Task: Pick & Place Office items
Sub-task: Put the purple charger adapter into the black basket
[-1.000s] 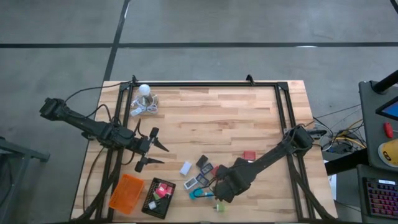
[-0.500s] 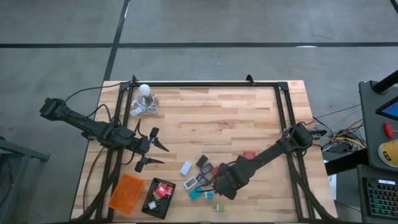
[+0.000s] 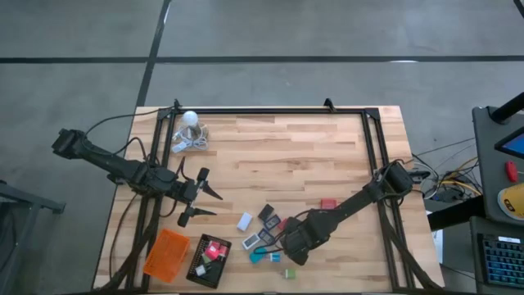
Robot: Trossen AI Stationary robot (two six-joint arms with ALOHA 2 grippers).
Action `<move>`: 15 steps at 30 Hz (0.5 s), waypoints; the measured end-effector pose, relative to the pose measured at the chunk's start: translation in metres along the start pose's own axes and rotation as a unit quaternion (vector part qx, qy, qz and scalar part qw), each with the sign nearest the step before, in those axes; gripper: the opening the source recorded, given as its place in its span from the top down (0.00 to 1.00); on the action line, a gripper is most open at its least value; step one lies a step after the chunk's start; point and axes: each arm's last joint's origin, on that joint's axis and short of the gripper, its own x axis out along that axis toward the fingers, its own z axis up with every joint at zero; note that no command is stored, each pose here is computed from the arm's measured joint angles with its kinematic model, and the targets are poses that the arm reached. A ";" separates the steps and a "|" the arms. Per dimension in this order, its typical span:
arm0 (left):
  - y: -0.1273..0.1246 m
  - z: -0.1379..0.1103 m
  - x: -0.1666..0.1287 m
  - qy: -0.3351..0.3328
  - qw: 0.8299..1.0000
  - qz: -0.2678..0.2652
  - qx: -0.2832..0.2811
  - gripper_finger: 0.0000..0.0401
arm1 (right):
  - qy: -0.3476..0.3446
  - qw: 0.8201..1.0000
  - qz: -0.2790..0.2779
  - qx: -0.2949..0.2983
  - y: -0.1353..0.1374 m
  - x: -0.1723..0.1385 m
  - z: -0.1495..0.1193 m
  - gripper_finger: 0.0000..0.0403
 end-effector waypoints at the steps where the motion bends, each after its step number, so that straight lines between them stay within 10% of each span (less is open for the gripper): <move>1: 0.000 0.000 0.000 0.000 1.000 0.000 0.000 0.39 | 0.000 1.000 0.000 0.000 0.000 0.000 0.000 0.48; 15: 0.000 0.000 0.000 0.000 1.000 0.000 0.002 0.39 | -0.010 1.000 0.011 -0.004 0.003 0.000 0.002 0.56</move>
